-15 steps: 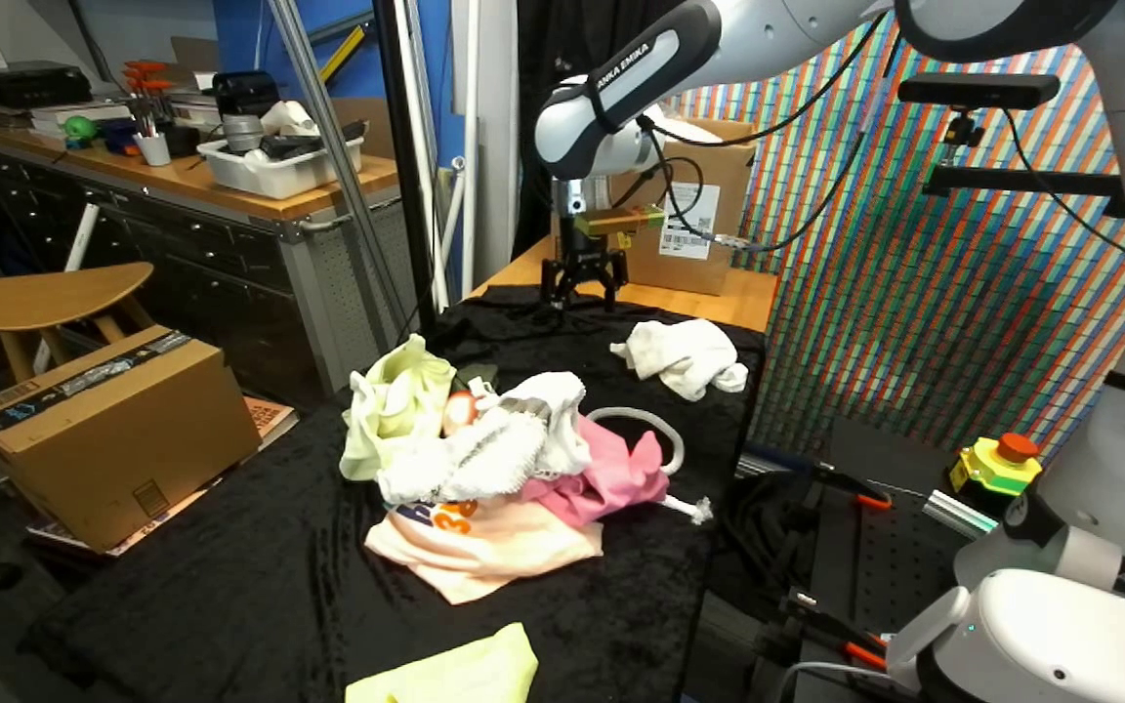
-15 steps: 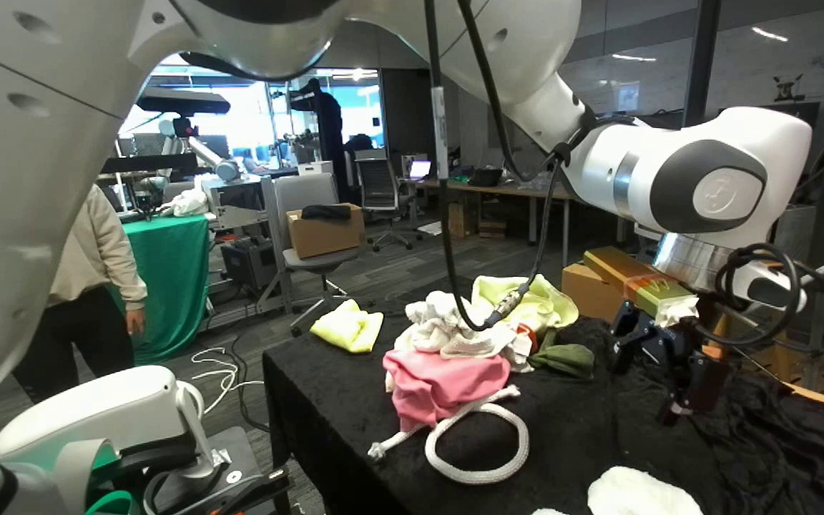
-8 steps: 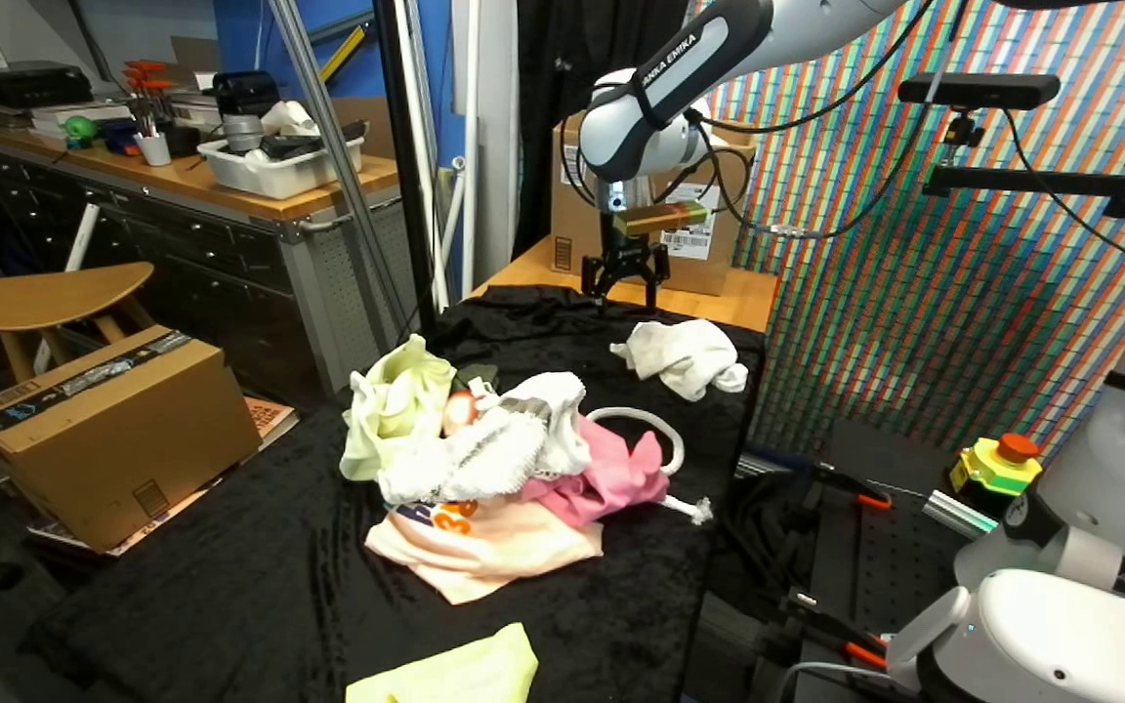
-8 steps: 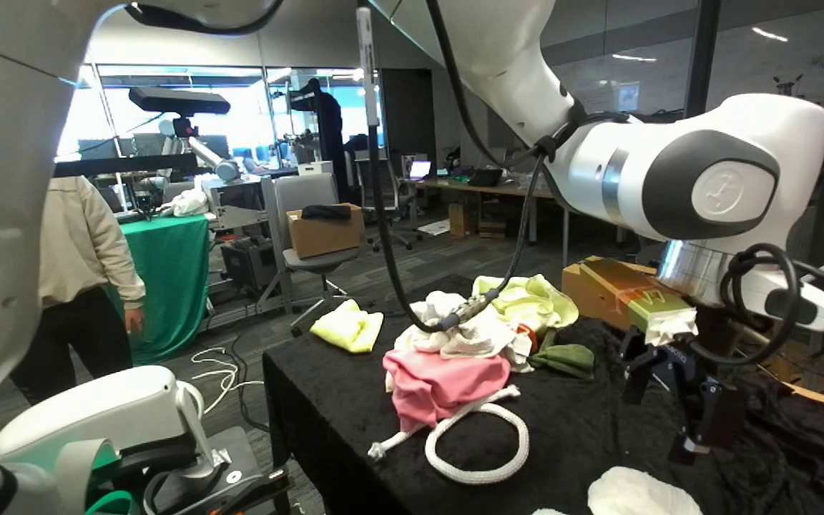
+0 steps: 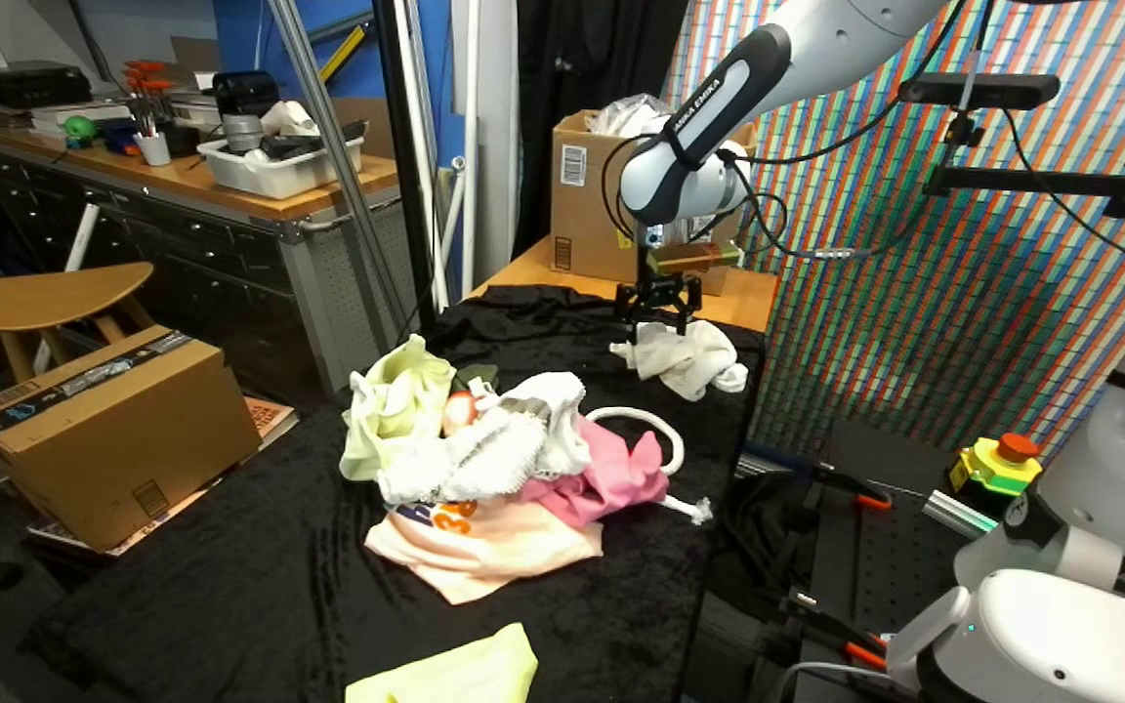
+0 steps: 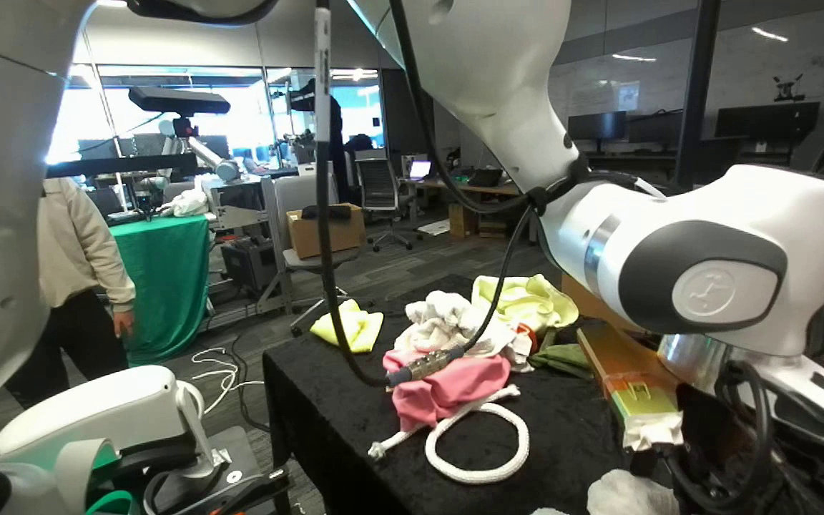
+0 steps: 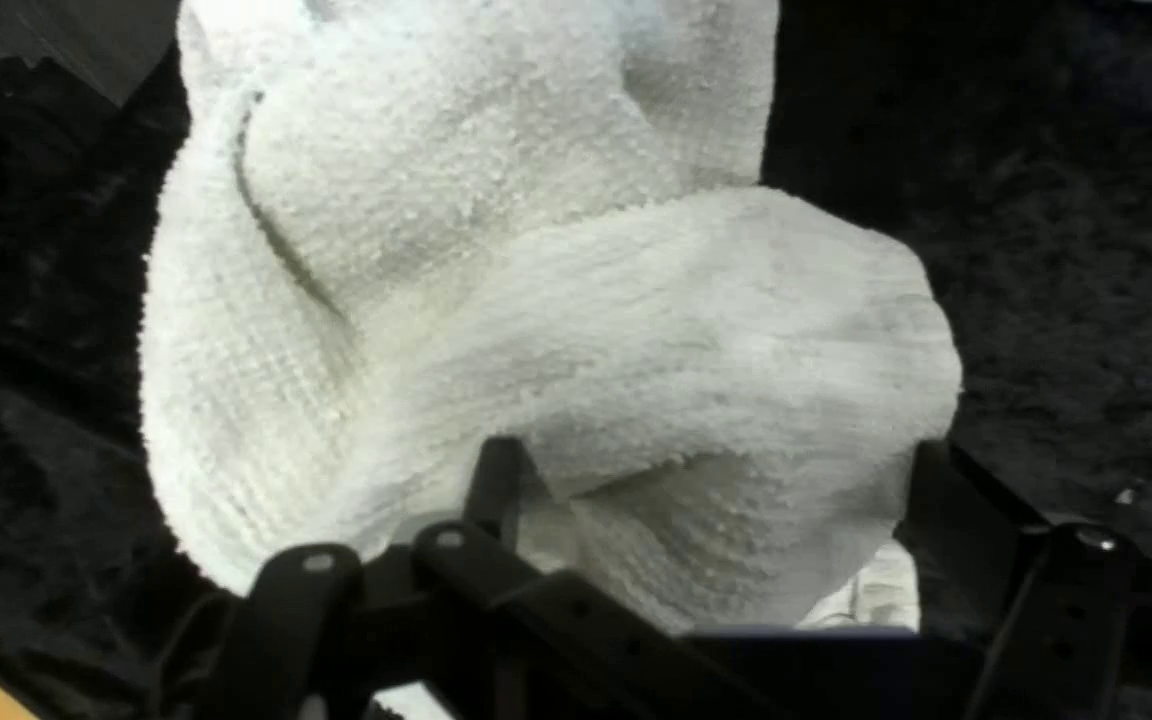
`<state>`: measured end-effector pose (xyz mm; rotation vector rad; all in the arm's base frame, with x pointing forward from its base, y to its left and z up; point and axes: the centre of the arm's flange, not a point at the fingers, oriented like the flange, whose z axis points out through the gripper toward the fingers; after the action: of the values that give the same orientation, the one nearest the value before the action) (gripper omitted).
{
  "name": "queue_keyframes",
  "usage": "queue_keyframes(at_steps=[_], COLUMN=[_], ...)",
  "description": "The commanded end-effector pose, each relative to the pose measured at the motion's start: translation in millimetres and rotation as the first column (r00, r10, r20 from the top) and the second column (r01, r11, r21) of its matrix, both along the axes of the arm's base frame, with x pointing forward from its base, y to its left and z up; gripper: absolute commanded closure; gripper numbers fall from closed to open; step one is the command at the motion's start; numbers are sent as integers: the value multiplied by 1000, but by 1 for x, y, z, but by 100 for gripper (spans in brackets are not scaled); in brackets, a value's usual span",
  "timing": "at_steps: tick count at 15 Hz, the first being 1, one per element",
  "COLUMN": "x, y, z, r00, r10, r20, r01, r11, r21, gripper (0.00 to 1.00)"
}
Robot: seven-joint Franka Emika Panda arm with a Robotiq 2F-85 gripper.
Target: Put all the items on the table in one place
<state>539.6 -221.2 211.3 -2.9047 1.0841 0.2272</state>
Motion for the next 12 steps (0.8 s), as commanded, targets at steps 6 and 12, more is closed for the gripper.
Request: queue_keyframes(at_steps=[6, 12], x=[-47, -33], y=[-48, -44], z=[-3, 18], r00=[990, 990], r10=[-120, -69], r20=[75, 126], r01=[124, 78], r11=[991, 994], r21=[-47, -74], gripper=[0, 0])
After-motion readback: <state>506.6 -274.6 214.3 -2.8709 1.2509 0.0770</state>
